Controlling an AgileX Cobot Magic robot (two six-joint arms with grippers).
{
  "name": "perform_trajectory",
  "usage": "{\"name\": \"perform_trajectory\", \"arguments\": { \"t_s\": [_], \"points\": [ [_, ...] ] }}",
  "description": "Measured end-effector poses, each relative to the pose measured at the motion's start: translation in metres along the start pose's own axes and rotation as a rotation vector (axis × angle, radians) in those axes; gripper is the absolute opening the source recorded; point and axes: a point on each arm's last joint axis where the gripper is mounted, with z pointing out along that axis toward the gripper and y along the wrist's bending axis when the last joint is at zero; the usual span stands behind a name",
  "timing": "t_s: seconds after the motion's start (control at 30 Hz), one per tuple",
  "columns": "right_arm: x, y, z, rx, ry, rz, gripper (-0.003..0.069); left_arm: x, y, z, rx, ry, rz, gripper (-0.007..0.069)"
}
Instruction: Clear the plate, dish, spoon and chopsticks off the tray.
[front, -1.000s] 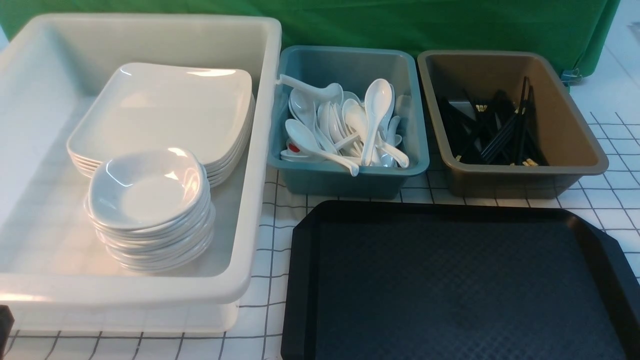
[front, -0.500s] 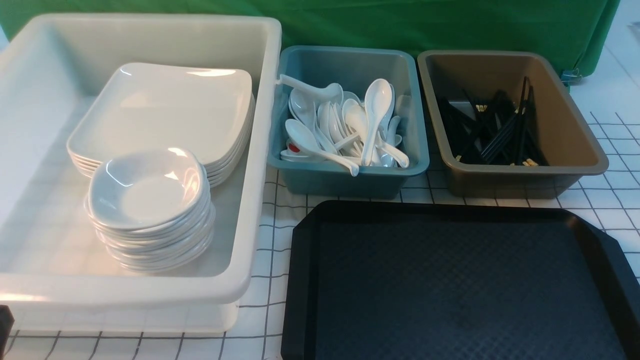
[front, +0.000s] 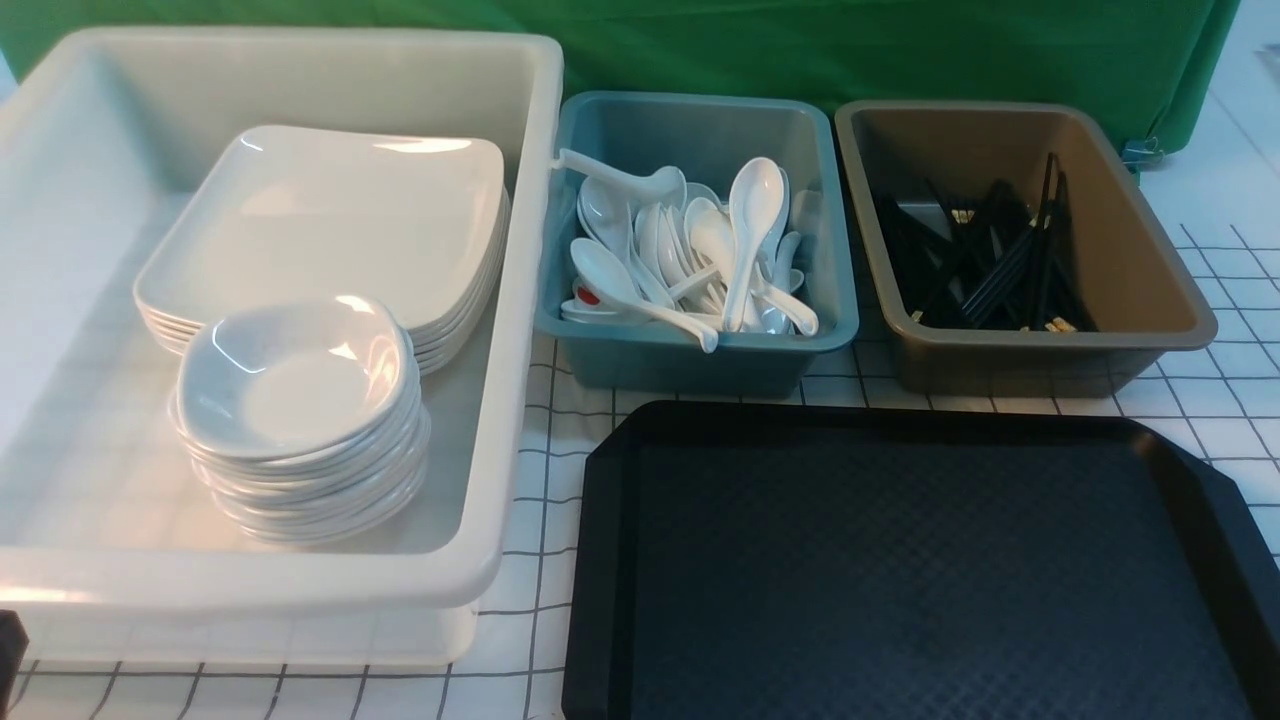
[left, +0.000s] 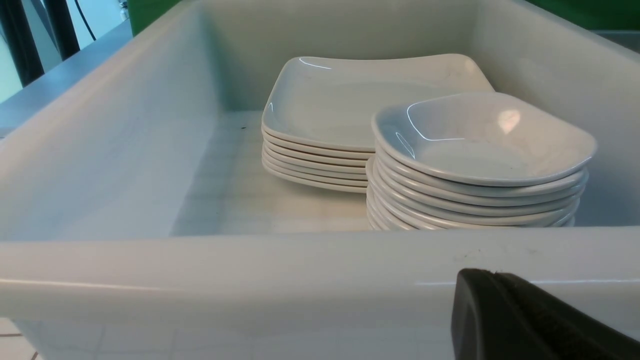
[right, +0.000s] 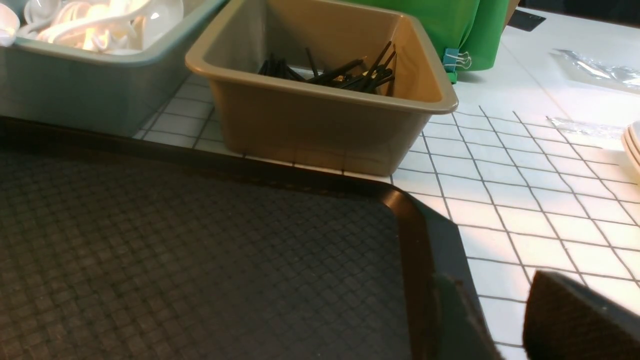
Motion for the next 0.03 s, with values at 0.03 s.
{"name": "perform_trajectory", "arguments": {
  "t_s": [0.03],
  "points": [
    [0.0,0.0,0.0,0.0,0.0,0.0,0.0242,0.0,0.0,0.0,0.0,0.0,0.0,0.0005]
  ]
}}
